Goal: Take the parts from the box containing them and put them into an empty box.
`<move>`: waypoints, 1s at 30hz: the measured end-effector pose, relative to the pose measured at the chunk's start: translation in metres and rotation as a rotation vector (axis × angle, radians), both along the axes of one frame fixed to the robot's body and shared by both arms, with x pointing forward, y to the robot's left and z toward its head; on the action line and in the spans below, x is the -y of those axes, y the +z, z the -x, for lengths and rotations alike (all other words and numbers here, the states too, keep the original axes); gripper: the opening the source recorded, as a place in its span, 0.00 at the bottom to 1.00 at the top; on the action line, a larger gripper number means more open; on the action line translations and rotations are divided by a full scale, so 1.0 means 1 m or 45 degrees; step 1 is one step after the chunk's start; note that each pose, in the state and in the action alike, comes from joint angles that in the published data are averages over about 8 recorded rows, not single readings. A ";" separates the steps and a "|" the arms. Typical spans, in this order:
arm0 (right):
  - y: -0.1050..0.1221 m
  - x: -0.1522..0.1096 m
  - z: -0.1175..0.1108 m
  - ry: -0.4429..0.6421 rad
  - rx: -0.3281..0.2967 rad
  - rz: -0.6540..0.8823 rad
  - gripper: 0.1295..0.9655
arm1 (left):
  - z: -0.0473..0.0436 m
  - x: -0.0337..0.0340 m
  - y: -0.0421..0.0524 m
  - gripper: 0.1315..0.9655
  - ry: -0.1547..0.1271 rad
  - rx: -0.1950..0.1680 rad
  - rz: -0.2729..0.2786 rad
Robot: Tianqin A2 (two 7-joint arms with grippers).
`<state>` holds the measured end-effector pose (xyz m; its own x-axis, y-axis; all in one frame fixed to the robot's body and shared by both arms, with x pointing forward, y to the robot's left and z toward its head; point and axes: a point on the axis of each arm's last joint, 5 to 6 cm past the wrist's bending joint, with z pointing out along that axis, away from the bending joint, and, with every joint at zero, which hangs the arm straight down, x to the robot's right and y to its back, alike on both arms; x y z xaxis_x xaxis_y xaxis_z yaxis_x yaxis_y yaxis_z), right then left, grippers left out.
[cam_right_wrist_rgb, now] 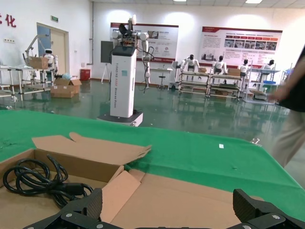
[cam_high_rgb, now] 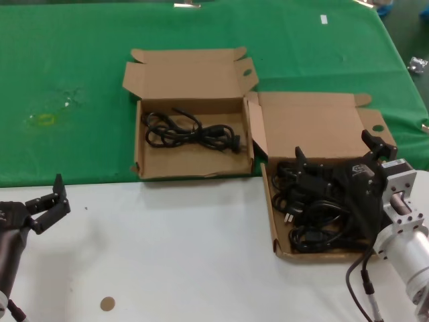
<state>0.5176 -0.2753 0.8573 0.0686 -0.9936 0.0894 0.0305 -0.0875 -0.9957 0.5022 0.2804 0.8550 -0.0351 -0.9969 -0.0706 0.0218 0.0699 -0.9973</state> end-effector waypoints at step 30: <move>0.000 0.000 0.000 0.000 0.000 0.000 1.00 | 0.0000 0.0000 0.0000 1.00 0.000 0.000 0.000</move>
<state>0.5176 -0.2753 0.8573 0.0686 -0.9936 0.0894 0.0305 -0.0875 -0.9957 0.5022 0.2804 0.8550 -0.0351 -0.9969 -0.0706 0.0218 0.0699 -0.9973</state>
